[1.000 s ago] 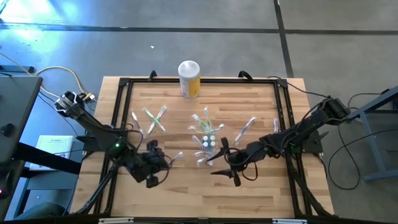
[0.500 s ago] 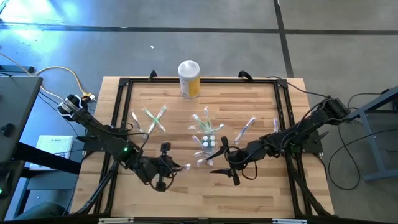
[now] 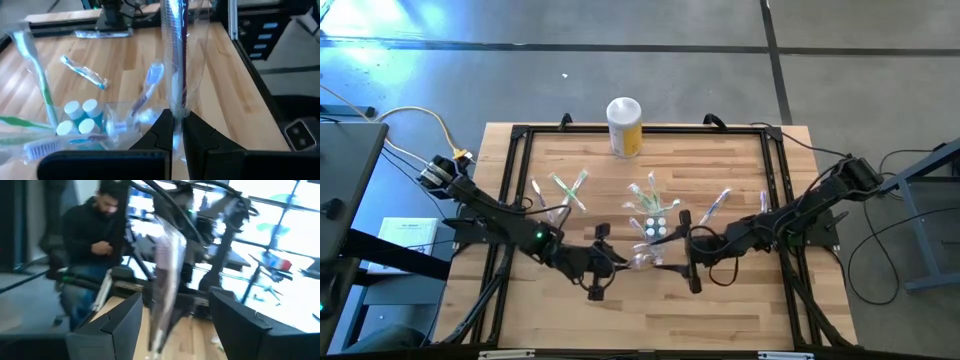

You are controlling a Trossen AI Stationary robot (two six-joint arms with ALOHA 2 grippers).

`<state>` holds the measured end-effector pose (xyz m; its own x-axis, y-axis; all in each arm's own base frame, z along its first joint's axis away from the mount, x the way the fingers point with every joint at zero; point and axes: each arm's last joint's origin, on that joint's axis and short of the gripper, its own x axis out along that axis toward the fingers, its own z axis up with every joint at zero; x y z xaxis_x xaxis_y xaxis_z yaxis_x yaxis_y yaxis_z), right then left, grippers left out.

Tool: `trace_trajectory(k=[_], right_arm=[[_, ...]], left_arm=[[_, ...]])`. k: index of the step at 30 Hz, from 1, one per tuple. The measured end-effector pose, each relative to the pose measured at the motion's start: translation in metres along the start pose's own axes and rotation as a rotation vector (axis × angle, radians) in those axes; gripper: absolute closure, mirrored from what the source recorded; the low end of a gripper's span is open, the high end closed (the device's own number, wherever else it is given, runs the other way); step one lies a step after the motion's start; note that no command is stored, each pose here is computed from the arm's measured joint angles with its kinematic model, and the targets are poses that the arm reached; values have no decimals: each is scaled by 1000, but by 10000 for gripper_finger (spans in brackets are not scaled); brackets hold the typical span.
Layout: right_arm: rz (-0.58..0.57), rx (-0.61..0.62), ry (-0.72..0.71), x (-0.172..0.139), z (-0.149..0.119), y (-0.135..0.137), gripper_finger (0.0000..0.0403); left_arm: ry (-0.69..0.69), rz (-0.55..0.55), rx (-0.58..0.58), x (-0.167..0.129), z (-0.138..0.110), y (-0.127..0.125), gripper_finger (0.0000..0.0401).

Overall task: Pick & Place toothbrushing station
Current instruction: Put the purple toothbrush into the transparent organizer

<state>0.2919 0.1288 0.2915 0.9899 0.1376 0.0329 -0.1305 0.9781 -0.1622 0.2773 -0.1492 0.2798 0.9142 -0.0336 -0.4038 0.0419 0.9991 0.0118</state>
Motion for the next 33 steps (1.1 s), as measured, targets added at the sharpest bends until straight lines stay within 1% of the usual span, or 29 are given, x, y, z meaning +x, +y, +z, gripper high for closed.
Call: trace_trajectory(k=[2, 6, 9, 14, 17, 22, 25, 27, 29, 31, 33], right_arm=[[-30, 27, -5, 3, -2, -1, 180], [24, 14, -25, 10, -10, 1, 180], [36, -2, -57, 17, -15, 2, 180], [21, 12, -89, 23, -13, -5, 180], [43, 38, -94, 30, -10, -7, 180], [53, 41, -53, 46, -11, -6, 180], [61, 9, 8, 54, -14, -4, 182], [63, -18, 34, 58, -15, -3, 189], [61, -28, 39, 59, -16, -3, 205], [61, -27, 34, 60, -15, -3, 230], [61, -27, 34, 60, -15, -3, 263]], left_arm=[[-5, 5, -1, 0, 1, 1, 390], [-20, 6, 4, 0, 2, 1, 390], [-26, 4, 3, 0, 3, 1, 390], [-30, 4, 2, 0, 3, 1, 390], [-33, 3, 0, 0, 4, 1, 390], [-25, 16, -3, 2, 4, 5, 390], [-23, 19, -2, 2, 3, 5, 390], [-20, 18, 1, 2, 3, 5, 390], [-13, 19, 4, 2, 2, 5, 390], [-7, 20, 5, 2, 2, 5, 390], [-4, 21, 7, 2, 1, 5, 390]])
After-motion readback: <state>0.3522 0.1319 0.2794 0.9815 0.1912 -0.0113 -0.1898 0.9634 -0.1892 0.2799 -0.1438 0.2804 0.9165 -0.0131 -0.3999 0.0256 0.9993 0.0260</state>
